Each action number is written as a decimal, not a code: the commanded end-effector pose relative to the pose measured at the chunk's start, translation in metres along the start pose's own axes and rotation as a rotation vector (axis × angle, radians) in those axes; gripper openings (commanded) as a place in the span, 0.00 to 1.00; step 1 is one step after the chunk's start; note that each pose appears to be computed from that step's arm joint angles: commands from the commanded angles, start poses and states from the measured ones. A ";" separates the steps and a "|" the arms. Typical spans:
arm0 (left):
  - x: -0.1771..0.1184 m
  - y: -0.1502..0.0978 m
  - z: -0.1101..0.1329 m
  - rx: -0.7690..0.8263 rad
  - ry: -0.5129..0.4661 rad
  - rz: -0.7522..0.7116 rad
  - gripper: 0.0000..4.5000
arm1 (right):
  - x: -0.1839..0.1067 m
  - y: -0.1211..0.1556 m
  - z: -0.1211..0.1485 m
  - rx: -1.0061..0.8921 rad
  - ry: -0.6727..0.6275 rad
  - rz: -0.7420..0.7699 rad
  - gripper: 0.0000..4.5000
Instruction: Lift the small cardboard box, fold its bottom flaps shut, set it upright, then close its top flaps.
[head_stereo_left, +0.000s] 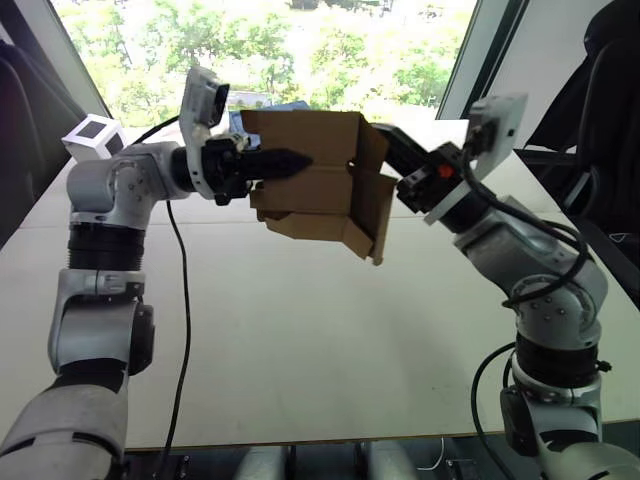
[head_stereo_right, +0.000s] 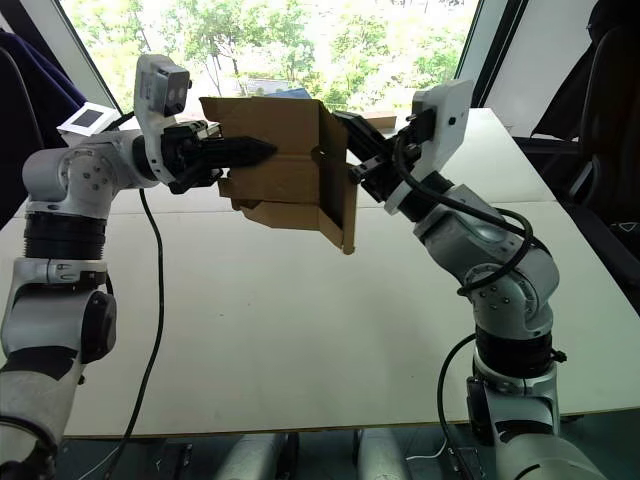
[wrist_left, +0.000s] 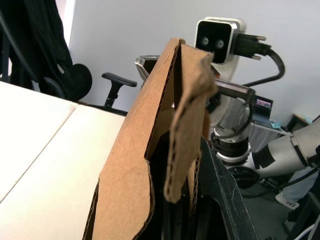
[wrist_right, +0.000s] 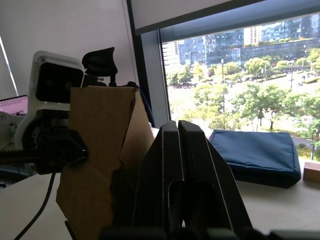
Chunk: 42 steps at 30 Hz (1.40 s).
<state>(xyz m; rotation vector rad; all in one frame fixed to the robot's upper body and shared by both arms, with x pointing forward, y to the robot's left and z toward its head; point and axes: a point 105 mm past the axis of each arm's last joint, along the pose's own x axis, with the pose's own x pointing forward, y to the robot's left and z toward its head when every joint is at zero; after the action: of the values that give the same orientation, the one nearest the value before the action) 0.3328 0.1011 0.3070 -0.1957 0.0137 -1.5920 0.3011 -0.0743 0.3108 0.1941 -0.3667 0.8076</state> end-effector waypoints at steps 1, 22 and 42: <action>0.001 -0.002 0.008 0.038 -0.009 0.001 0.00 | -0.001 0.015 0.007 -0.028 -0.023 0.037 0.00; -0.010 0.004 0.008 0.042 0.000 0.052 0.00 | -0.047 0.027 0.008 -0.079 0.136 0.223 0.00; -0.007 -0.027 0.017 -0.002 -0.030 -0.087 0.00 | -0.039 0.008 -0.019 -0.109 0.195 0.107 0.00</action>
<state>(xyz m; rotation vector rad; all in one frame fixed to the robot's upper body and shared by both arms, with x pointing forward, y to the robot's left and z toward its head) 0.3203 0.1065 0.3123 -0.2375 0.0429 -1.6308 0.2768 -0.0868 0.2708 0.0164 -0.1956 0.9126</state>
